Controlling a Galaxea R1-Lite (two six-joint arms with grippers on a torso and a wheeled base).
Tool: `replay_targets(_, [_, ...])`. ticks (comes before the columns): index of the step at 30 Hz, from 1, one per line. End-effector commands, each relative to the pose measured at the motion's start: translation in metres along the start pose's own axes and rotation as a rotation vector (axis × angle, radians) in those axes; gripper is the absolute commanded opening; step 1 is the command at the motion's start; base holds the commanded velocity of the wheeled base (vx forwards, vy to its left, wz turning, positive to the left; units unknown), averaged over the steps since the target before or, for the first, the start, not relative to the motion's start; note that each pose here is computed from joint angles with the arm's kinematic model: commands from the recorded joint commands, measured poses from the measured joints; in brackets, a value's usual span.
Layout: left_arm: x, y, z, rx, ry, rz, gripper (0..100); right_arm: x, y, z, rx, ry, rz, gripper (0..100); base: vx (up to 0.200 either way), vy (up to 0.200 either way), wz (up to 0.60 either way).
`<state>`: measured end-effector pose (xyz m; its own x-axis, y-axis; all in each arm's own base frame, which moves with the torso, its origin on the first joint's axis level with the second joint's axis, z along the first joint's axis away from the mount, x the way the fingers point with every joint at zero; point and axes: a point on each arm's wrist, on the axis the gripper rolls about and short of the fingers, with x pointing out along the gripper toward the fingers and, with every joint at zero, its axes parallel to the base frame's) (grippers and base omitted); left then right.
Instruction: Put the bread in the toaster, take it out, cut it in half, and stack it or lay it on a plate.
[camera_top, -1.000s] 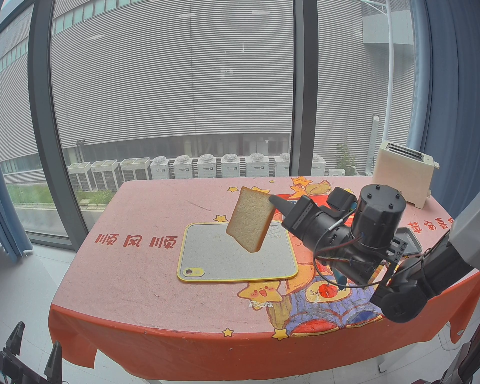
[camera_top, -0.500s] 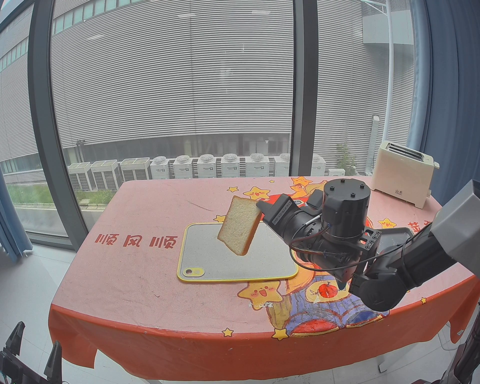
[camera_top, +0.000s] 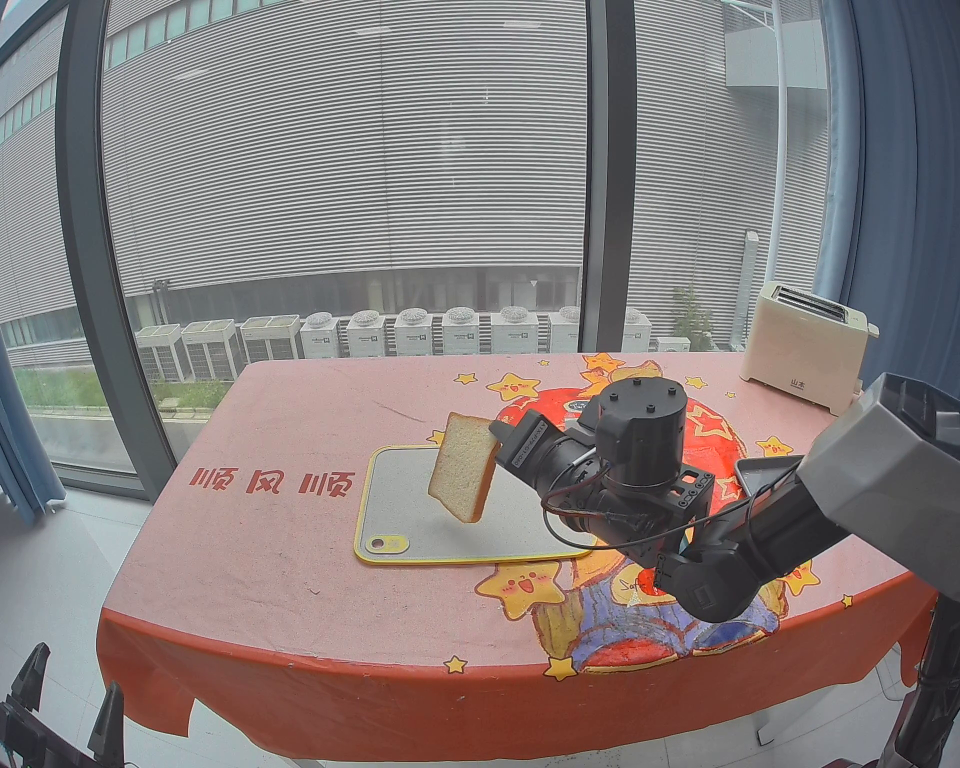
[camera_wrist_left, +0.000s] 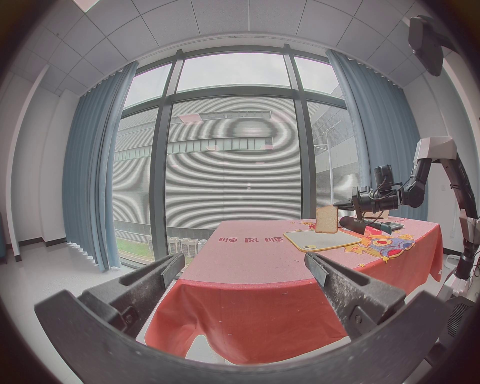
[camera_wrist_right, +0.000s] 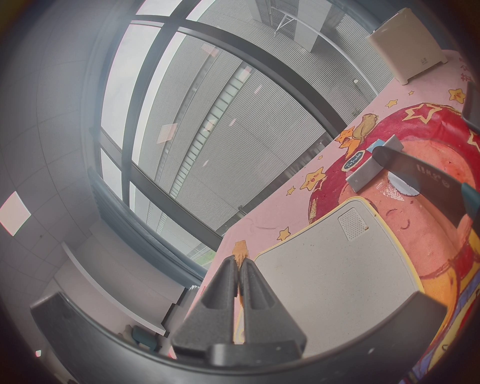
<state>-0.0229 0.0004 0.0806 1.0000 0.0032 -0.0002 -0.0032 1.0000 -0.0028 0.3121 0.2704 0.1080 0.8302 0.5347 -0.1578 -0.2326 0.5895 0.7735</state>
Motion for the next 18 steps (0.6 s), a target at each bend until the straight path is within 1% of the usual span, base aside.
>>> replay_targets(1, [0.000, 0.000, -0.005, 0.000, 0.001, 0.001, 100, 0.015, -0.011, -0.007, -0.009, 0.006, -0.018, 0, 0.000, 0.000, 0.00])
replay_targets(9, [0.000, 0.000, -0.005, 0.000, 0.001, 0.001, 100, 0.028, -0.008, -0.010, -0.010, -0.006, 0.005, 0, 0.000, 0.000, 0.00])
replay_targets(15, [0.000, 0.000, -0.005, 0.000, 0.001, 0.000, 100, 0.032, -0.014, -0.013, -0.011, -0.003, -0.007, 0, 0.000, 0.000, 0.00])
replay_targets(18, [0.000, 0.000, -0.005, 0.000, 0.001, 0.000, 100, 0.031, -0.013, -0.015, -0.012, 0.002, -0.009, 0, 0.000, 0.000, 0.00])
